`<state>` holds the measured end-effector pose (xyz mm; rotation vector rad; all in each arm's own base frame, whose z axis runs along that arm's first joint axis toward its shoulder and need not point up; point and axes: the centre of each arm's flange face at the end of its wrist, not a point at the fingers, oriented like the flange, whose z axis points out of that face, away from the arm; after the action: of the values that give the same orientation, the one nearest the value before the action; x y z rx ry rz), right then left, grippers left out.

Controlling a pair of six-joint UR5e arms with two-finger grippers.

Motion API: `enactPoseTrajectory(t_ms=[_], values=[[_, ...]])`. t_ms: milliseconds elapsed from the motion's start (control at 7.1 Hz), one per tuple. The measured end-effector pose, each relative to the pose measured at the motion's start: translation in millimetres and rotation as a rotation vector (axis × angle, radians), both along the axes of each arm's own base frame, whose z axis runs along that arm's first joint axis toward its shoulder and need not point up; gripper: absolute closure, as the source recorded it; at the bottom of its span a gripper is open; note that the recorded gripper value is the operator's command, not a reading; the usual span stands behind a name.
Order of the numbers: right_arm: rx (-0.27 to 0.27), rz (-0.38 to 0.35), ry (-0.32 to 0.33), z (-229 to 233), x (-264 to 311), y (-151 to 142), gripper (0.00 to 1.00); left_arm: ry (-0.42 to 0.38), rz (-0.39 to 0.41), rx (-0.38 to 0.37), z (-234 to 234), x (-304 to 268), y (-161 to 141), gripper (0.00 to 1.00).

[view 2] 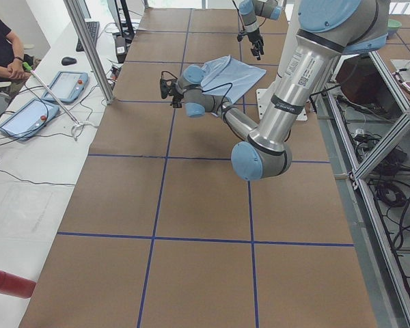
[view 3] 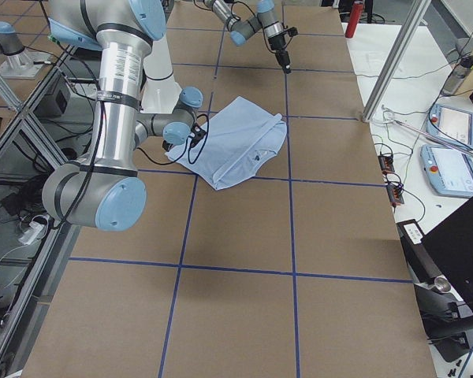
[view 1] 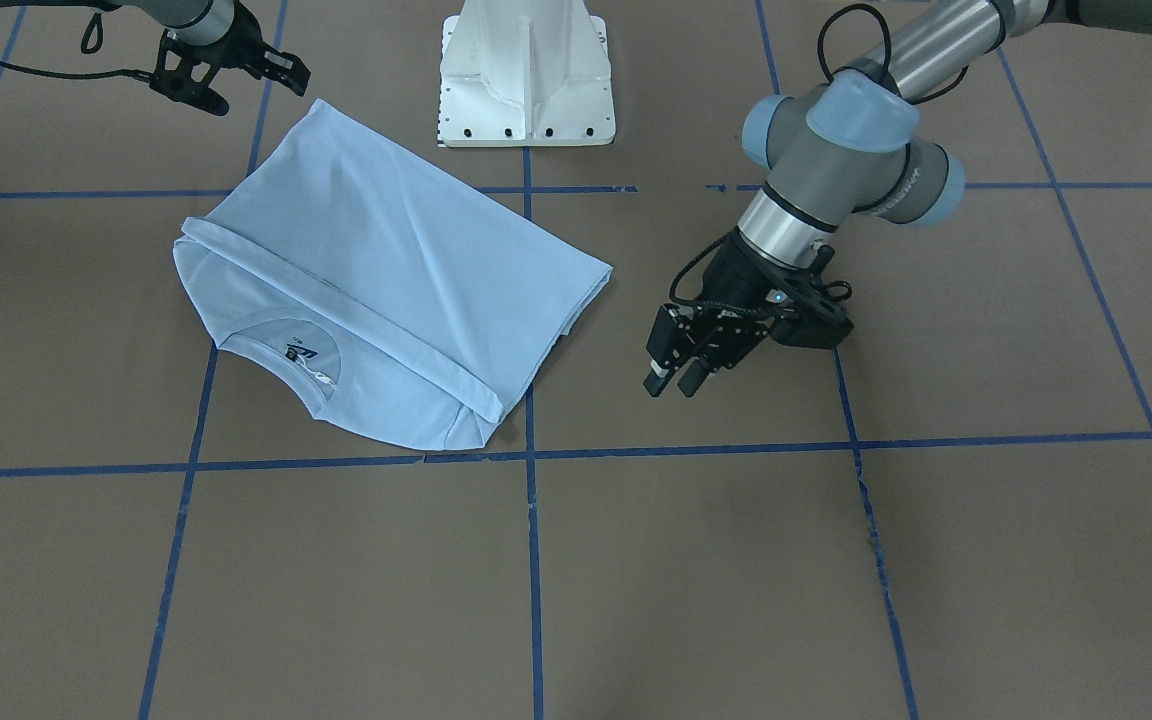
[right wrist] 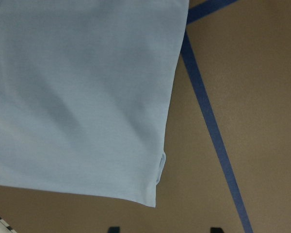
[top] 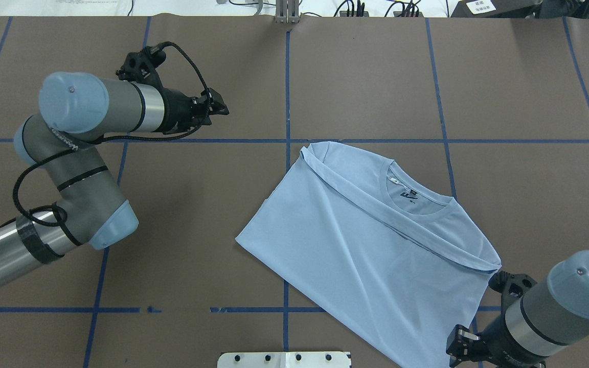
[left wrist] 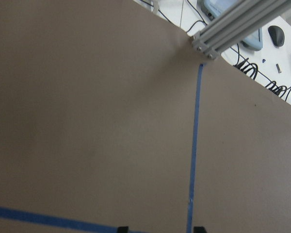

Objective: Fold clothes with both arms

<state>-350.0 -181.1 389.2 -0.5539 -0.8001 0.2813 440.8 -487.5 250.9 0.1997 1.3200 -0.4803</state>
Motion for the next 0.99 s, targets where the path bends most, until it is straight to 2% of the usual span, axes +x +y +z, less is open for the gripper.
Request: enactPoseTrajectory(t_ms=[141, 282, 423, 564, 705, 986], values=[[0.01, 0.084, -0.027, -11, 15, -29, 0.0, 0.014, 0.043, -0.093, -15, 12, 51, 0.38], [0.026, 0.197, -0.059, -23, 30, -73, 0.0, -0.017, 0.065, -0.18, -19, 34, 102, 0.38], [0.044, 0.309, -0.084, -33, 41, -120, 0.0, -0.08, 0.066, -0.226, -10, 64, 142, 0.39], [0.058, 0.393, -0.093, -37, 47, -162, 0.0, -0.132, 0.067, -0.242, 1, 90, 166, 0.4], [0.067, 0.437, -0.093, -37, 48, -189, 0.0, -0.16, 0.068, -0.247, 7, 103, 176, 0.42], [0.078, 0.458, -0.092, -37, 46, -206, 0.0, -0.178, 0.067, -0.248, 11, 112, 180, 0.45]])
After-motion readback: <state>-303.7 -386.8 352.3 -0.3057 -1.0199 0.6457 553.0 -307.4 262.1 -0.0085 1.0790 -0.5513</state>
